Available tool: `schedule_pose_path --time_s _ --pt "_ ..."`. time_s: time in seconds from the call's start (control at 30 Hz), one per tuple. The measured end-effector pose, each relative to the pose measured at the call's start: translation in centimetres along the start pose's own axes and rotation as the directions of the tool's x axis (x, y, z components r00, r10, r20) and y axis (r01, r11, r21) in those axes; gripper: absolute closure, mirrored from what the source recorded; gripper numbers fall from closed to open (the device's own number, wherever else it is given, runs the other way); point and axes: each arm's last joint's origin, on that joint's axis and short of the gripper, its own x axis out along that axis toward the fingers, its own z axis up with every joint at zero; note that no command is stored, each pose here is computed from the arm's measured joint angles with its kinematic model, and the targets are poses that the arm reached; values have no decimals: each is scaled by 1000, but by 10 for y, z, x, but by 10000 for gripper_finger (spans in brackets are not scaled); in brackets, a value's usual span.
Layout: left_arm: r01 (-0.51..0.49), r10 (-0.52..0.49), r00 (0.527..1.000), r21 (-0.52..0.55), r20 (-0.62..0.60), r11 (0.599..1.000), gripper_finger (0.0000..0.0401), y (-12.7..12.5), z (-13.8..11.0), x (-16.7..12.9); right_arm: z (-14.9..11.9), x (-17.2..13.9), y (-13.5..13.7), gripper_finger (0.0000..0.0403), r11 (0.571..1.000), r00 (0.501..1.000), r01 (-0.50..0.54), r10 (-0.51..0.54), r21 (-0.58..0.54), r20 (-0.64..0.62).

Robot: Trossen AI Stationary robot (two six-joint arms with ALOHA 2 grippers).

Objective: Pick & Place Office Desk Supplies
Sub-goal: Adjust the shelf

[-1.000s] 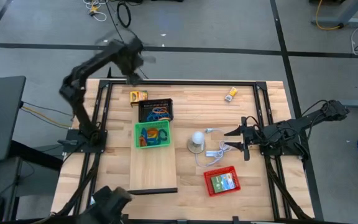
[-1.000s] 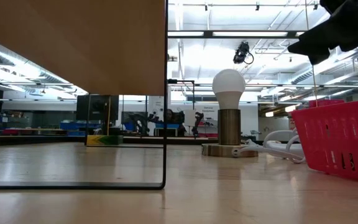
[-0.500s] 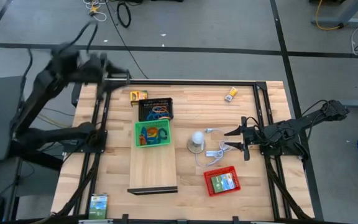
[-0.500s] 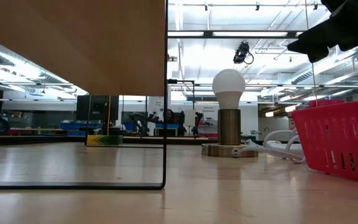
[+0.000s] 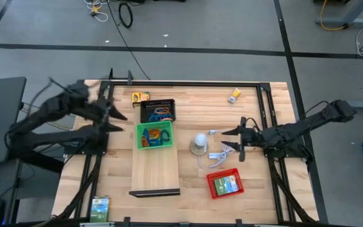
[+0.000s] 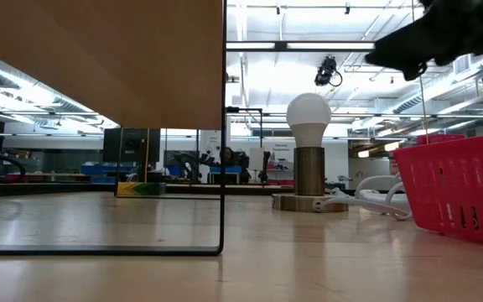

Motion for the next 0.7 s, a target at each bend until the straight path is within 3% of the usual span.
schedule_pose_path --time_s 0.2,0.4,0.53,0.7 --pt "10 -9 1000 37 -24 999 143 18 -36 42 -4 25 -4 222 997 993 63 -59 34 -101" --pt "-5 -1 999 121 49 993 143 17 -40 56 22 32 -9 222 986 935 169 -161 -1 -315" --pt "-44 20 992 193 122 980 143 13 -34 56 40 30 -24 222 965 844 251 -258 -80 -470" --pt "-85 35 982 268 186 960 143 9 -28 58 30 29 -49 222 943 676 290 -321 -162 -663"
